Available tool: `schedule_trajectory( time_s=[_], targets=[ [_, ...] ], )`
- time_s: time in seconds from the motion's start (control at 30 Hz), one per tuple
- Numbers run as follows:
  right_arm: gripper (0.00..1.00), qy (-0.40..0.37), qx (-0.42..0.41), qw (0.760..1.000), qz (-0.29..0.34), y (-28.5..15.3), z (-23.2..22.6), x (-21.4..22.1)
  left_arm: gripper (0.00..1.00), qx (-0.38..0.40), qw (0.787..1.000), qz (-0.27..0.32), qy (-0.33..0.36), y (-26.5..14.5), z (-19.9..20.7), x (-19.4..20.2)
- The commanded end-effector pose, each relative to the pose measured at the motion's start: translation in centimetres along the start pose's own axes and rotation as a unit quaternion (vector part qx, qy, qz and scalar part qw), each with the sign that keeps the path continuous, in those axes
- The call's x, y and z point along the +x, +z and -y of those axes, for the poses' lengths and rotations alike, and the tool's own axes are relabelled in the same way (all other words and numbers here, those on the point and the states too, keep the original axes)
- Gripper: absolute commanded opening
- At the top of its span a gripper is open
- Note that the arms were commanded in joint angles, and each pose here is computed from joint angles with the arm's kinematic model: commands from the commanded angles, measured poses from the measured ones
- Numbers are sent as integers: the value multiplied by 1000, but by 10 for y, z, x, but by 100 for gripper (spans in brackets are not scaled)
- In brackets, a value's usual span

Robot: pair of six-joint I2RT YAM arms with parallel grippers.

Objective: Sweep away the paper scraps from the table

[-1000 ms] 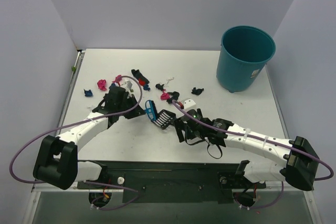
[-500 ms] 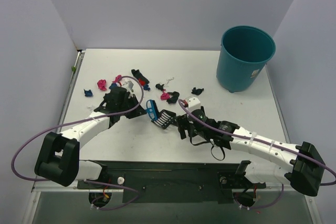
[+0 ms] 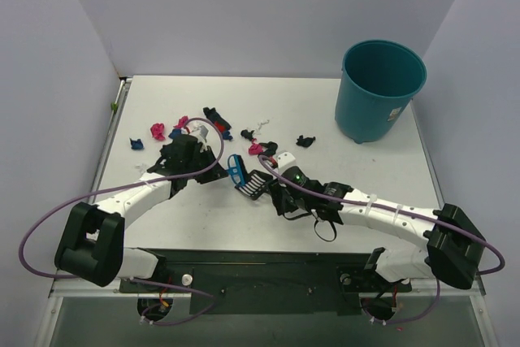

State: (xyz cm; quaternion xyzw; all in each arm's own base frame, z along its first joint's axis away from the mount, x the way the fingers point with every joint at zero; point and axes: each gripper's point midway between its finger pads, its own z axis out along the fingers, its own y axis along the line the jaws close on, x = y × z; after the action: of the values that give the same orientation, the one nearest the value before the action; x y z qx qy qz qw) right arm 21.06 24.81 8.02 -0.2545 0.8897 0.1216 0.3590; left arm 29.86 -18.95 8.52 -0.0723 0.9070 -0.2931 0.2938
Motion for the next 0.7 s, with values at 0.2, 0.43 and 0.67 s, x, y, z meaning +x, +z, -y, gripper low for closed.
schedule_trajectory(
  time_s=[0.2,0.43,0.67],
  targets=[
    [41,-14,-18,1000,21,4,-13,-32,0,11,1000,4,16,5,8,-5],
    [34,-15,-24,999,14,5,-17,-31,0,10,1000,3,15,5,8,-6],
    [18,-16,-19,1000,8,7,-15,-28,0,12,1000,2,16,6,10,-7]
  ],
)
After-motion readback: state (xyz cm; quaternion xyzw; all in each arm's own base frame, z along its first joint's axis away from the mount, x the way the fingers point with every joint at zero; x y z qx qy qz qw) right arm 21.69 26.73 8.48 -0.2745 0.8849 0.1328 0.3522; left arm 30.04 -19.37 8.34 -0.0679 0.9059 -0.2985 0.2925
